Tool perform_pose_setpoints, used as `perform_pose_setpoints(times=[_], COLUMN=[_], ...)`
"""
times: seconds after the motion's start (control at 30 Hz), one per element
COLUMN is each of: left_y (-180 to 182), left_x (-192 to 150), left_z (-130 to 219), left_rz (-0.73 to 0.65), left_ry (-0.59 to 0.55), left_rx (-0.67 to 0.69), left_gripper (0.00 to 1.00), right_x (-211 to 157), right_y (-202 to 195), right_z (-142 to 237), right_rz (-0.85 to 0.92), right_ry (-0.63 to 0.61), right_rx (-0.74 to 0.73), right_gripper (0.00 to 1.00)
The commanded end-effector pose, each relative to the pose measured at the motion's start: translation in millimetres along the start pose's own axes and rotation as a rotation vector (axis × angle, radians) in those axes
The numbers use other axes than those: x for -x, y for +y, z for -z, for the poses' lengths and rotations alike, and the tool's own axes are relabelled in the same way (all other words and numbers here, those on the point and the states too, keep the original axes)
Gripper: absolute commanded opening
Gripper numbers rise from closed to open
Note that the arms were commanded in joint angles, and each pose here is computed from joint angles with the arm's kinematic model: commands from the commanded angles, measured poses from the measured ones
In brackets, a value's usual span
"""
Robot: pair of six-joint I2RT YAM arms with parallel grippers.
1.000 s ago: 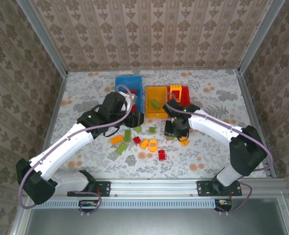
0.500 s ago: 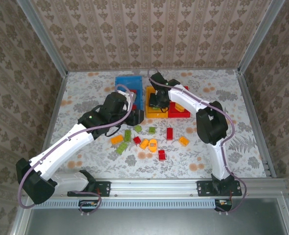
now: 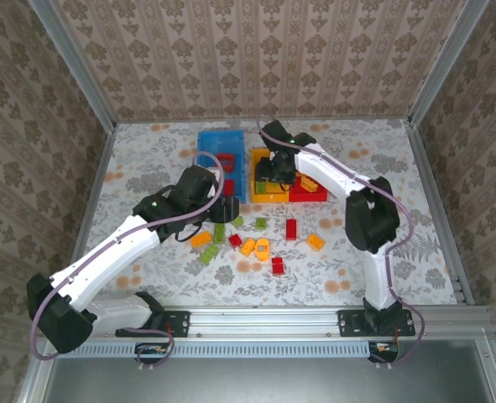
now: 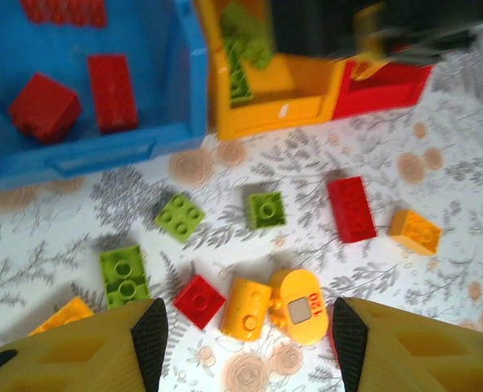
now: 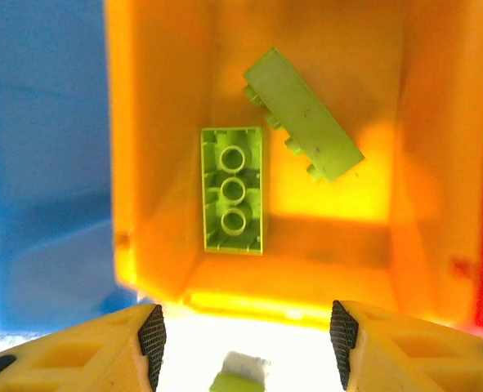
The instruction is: Sort the legos into containers by color
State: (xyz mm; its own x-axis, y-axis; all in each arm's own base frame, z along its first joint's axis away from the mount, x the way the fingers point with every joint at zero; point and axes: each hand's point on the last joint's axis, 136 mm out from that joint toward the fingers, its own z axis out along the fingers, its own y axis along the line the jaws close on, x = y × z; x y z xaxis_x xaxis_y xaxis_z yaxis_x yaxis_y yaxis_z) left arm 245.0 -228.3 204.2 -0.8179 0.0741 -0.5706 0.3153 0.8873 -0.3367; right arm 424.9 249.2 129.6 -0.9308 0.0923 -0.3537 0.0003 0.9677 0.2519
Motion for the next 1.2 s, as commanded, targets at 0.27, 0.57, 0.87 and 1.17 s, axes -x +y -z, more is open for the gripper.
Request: perform_pose_setpoints(times=[0.27, 0.57, 0.87, 1.17], left_y=[26, 33, 34, 36], left_x=[-81, -104, -103, -108], left_z=[-71, -96, -116, -136], left_rz=[0.25, 0.458, 0.528, 0.542], left_ry=[0.417, 0.523, 0.512, 0.516], left_rx=[0.133, 0.265, 0.305, 0.318], left_gripper=[0.58, 0.59, 0.6, 0.44], right_x=[-96, -156, -163, -167], right_y=[-7, 13, 13, 12], right_z=[66, 85, 87, 90], right_rz=[0.127, 0.29, 0.304, 0.311], right_ry=[-0.097, -0.017, -0.006, 0.001], right_rx=[0.244, 0.435, 0.455, 0.464], right_gripper=[0.64, 0.71, 0.71, 0.72])
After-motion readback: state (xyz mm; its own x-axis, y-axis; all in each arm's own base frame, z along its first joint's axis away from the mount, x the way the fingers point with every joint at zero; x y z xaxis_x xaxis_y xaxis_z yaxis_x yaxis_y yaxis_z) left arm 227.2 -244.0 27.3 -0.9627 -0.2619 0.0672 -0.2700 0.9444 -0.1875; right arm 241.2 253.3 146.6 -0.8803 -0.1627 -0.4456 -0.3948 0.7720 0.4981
